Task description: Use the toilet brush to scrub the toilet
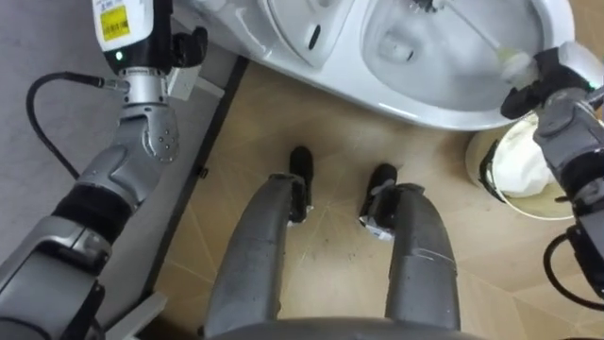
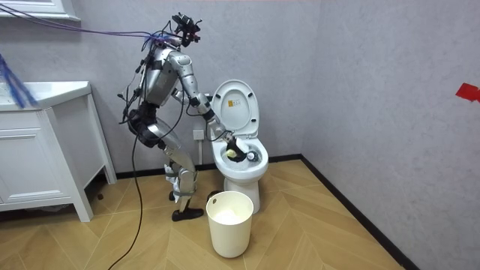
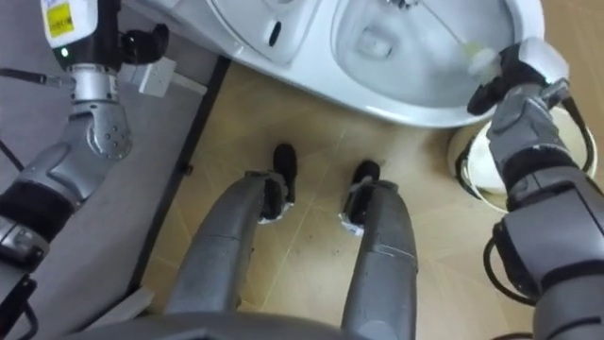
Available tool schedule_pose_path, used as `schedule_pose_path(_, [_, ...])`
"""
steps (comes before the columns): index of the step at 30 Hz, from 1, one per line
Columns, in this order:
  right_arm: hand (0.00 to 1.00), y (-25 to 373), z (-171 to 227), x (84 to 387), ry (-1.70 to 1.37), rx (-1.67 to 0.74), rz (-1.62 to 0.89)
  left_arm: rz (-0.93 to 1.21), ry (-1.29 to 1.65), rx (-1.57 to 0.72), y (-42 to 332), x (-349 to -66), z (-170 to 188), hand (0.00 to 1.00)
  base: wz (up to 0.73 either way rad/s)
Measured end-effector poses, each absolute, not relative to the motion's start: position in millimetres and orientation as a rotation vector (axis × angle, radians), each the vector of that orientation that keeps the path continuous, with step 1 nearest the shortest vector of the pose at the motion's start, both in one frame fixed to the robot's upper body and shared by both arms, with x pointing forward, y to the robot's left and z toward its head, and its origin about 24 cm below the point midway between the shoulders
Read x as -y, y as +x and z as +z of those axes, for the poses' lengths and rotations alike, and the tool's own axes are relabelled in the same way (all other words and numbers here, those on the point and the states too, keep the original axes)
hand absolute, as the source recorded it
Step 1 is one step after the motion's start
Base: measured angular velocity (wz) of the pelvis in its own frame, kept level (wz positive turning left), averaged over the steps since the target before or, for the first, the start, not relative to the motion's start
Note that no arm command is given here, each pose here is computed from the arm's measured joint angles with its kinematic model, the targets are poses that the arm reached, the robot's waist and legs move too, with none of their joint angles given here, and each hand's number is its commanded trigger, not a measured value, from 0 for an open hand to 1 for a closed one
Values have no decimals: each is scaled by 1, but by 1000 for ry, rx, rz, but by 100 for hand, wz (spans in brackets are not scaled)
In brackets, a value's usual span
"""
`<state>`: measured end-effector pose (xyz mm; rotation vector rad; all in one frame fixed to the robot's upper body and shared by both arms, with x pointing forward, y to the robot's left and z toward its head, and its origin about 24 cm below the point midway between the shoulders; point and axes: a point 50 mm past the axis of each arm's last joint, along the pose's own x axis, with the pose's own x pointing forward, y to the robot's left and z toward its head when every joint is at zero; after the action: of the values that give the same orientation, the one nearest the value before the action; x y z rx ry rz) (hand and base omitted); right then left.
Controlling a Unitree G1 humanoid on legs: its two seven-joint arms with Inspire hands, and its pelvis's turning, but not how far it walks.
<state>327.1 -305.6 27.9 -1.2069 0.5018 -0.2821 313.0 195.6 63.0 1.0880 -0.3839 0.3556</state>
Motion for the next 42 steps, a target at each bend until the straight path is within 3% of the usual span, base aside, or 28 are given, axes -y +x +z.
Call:
schedule_pose_path(7, [100,330,28,299,-1366,-466,-223,317,1106,339,318,-194,63,0,-3])
schedule_pose_path(15, [100,326,19,287,-1756,-485,31,236,1089,318,322,-182,62,0,-8])
schedule_pose_path(25, [100,309,5,264,-1788,-454,154,257,1019,288,312,-194,53,0,-6])
schedule_pose_path(33, [100,254,1,246,-1804,-395,306,297,1019,263,277,-217,41,0,-5])
schedule_pose_path(42, [100,182,-17,261,-1889,-525,381,208,1016,142,241,-219,12,0,0])
